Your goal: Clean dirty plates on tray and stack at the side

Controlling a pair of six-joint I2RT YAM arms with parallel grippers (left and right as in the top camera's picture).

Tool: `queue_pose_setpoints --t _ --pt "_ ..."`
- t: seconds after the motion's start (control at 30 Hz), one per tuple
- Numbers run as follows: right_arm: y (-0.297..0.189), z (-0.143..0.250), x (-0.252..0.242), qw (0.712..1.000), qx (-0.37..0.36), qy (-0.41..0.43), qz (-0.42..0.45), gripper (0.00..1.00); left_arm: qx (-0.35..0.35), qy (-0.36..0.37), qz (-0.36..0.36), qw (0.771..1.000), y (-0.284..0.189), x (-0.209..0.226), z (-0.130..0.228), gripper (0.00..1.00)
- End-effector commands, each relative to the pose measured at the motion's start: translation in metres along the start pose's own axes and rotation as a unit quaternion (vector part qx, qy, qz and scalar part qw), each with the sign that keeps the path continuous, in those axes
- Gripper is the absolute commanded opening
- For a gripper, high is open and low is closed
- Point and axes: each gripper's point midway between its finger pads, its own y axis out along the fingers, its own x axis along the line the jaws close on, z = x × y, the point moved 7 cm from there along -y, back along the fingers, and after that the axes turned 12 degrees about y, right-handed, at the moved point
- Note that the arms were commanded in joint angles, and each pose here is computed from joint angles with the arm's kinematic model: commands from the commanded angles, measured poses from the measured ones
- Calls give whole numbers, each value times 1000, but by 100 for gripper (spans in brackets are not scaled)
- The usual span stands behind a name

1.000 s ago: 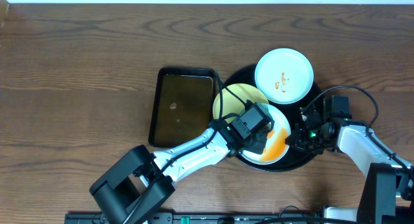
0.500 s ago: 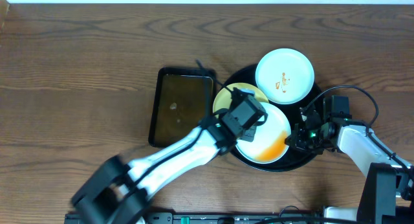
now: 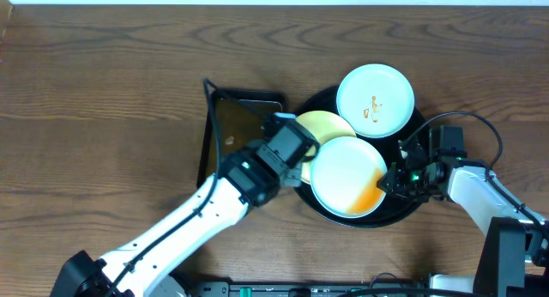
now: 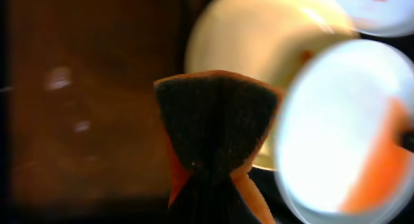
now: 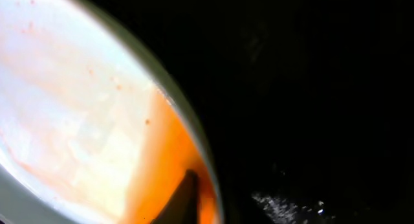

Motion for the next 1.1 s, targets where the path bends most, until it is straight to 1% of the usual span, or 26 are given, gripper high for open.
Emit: queue_pose_setpoints --t 0.0,0.17,0.3,0.63,0.73,0.87,0.97,1.07 --pt "3 2 -5 1000 1 2 13 1 -2 -19 -42 999 2 25 -4 8" --pt "3 4 -1 1000 8 1 -5 1 0 -45 -57 997 5 42 -8 8" --pt "-4 1 1 1000 4 2 -4 1 0 -51 -61 997 5 47 -9 8" --pt "-76 -16 18 994 -69 -11 89 1 -1 -51 -61 997 5 47 -9 8" --pt "-86 -16 13 987 -92 -11 128 1 -1 -51 -61 997 5 47 -9 8" --pt "-97 -12 1 975 -116 16 190 1 -1 -51 -61 997 5 47 -9 8" --pt "-100 -10 3 975 -118 23 186 1 -1 -51 -61 997 5 47 -9 8" --pt "-98 -2 6 981 -95 32 164 1 -1 -51 -61 997 5 47 -9 8"
